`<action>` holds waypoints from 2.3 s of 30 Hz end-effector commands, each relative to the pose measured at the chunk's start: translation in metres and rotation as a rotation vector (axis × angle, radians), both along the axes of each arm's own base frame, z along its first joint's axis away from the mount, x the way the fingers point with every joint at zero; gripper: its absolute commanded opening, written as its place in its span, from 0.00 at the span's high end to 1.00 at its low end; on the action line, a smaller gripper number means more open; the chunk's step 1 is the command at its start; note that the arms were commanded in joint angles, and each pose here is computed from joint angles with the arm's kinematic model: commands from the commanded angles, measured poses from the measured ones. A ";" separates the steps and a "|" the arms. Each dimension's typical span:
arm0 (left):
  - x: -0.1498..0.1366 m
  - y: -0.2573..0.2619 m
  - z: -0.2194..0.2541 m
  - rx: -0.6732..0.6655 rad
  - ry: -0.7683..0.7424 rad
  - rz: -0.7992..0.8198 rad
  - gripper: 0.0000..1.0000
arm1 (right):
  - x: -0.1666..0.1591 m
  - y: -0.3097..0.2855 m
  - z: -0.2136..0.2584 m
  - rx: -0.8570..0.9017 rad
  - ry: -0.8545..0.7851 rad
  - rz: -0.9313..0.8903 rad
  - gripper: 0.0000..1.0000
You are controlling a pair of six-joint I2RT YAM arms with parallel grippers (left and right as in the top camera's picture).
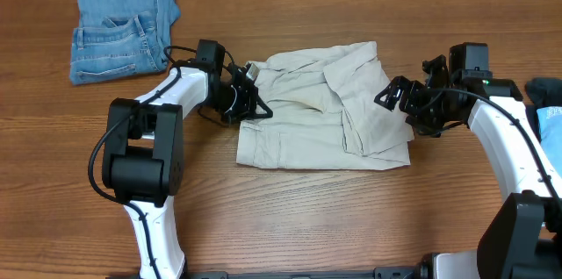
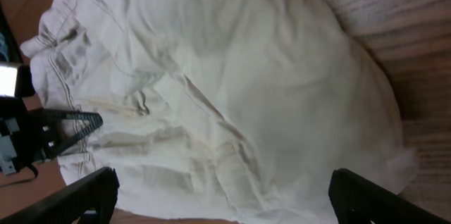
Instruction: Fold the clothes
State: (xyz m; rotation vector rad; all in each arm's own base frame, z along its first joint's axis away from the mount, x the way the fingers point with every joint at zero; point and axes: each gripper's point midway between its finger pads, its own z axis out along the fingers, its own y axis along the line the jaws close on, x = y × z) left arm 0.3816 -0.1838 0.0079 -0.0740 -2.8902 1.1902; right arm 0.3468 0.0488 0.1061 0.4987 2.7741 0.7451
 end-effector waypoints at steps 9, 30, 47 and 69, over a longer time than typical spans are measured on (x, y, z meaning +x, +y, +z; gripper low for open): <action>-0.024 0.108 0.014 0.238 0.158 0.207 0.96 | 0.050 0.030 -0.009 0.106 -0.125 0.026 0.07; 0.005 0.077 0.152 0.092 0.186 0.633 0.95 | 0.008 0.148 -0.082 -0.039 0.056 0.132 0.19; 0.006 -0.070 0.176 -0.003 0.014 0.482 0.48 | -0.009 0.175 -0.103 -0.020 0.121 0.170 0.22; 0.004 -0.094 0.177 0.025 -0.036 0.527 0.55 | 0.066 0.041 -0.036 -0.049 0.041 -0.036 0.13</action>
